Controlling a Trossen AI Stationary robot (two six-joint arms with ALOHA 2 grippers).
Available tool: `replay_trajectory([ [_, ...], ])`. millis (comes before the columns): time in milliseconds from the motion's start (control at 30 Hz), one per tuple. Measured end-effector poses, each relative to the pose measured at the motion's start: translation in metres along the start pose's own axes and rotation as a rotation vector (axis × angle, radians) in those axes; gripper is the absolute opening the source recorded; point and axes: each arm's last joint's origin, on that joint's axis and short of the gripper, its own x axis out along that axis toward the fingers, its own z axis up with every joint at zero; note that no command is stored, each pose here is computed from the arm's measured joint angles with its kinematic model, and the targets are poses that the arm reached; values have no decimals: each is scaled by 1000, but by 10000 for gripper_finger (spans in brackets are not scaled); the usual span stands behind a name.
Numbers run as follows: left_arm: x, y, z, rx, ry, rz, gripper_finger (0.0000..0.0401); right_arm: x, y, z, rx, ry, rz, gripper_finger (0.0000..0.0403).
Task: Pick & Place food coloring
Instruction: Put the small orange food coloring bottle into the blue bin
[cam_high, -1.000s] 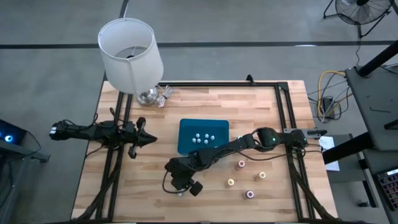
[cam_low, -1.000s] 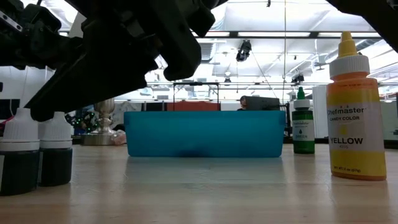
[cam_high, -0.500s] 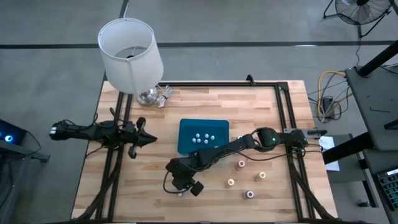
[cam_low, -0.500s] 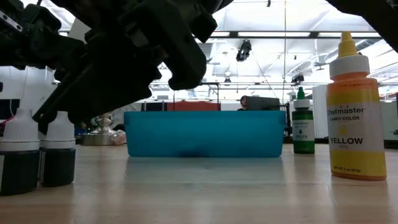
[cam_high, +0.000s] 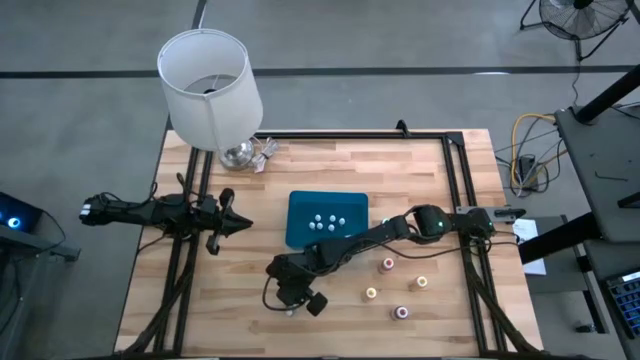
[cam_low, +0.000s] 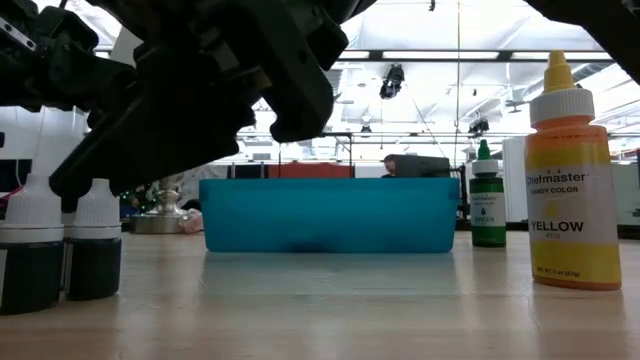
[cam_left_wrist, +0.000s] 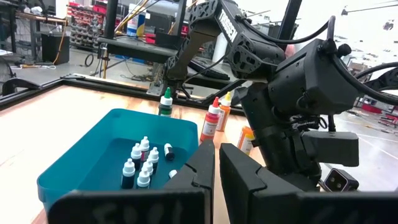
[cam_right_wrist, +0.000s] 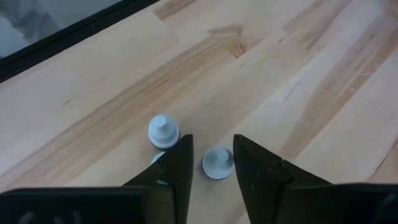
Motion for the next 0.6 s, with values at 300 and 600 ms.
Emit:
replay_trajectory([
  [300,0,0,0,0,0,0,0,0,0,0,-4,-3,3,41],
  [600,0,0,0,0,0,0,0,-1,0,1,-6,-6,2,14],
])
